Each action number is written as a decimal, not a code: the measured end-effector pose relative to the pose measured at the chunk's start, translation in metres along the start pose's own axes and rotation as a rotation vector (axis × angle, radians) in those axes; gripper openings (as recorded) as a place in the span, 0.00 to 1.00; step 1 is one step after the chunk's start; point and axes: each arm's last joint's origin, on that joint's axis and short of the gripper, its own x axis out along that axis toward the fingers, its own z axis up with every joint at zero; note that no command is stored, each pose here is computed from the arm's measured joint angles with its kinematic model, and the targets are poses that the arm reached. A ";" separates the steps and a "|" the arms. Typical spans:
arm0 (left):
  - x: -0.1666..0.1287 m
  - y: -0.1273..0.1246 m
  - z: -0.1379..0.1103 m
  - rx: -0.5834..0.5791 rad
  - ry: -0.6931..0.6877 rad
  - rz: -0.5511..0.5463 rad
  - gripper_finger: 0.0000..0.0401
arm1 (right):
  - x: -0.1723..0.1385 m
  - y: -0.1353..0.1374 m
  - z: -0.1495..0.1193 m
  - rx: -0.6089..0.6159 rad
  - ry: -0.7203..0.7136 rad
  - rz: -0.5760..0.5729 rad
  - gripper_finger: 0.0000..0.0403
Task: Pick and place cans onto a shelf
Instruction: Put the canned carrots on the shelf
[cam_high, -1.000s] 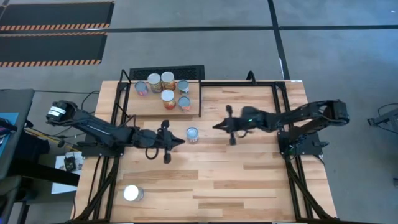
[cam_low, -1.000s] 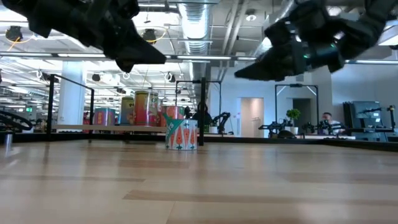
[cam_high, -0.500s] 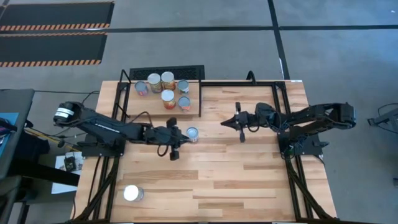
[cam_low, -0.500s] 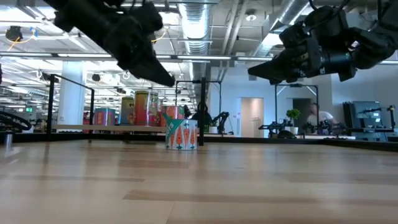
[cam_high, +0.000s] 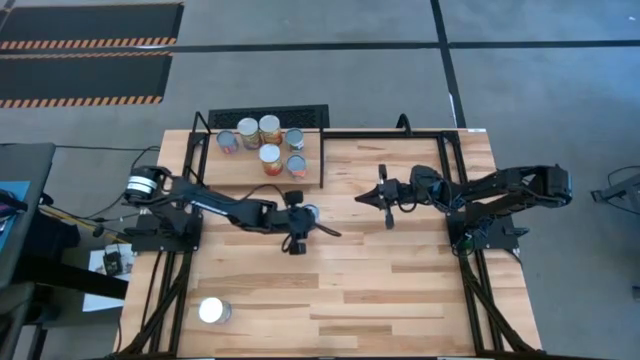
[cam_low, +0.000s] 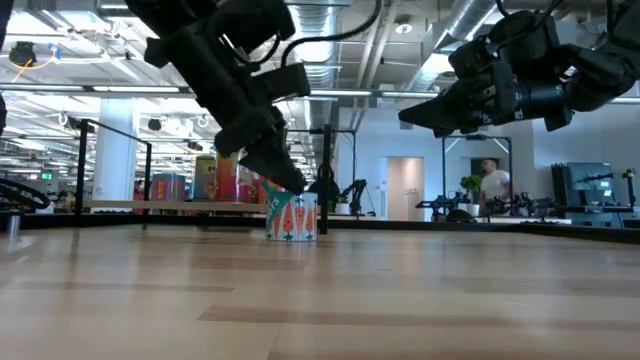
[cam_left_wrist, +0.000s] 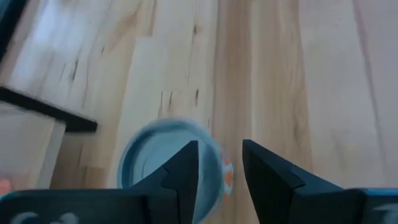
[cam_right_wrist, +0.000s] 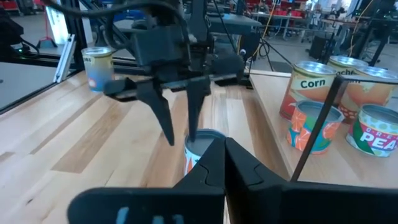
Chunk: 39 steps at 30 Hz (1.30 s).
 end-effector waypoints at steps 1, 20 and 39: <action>0.001 0.001 -0.001 0.003 0.014 -0.003 0.29 | 0.000 0.000 0.000 -0.001 -0.002 0.000 0.03; -0.027 0.014 -0.005 -0.070 0.094 0.019 0.01 | 0.000 0.000 0.000 0.003 0.001 -0.002 0.04; -0.129 0.070 -0.121 -0.688 0.168 0.379 0.00 | 0.000 0.000 -0.001 0.006 0.012 -0.002 0.03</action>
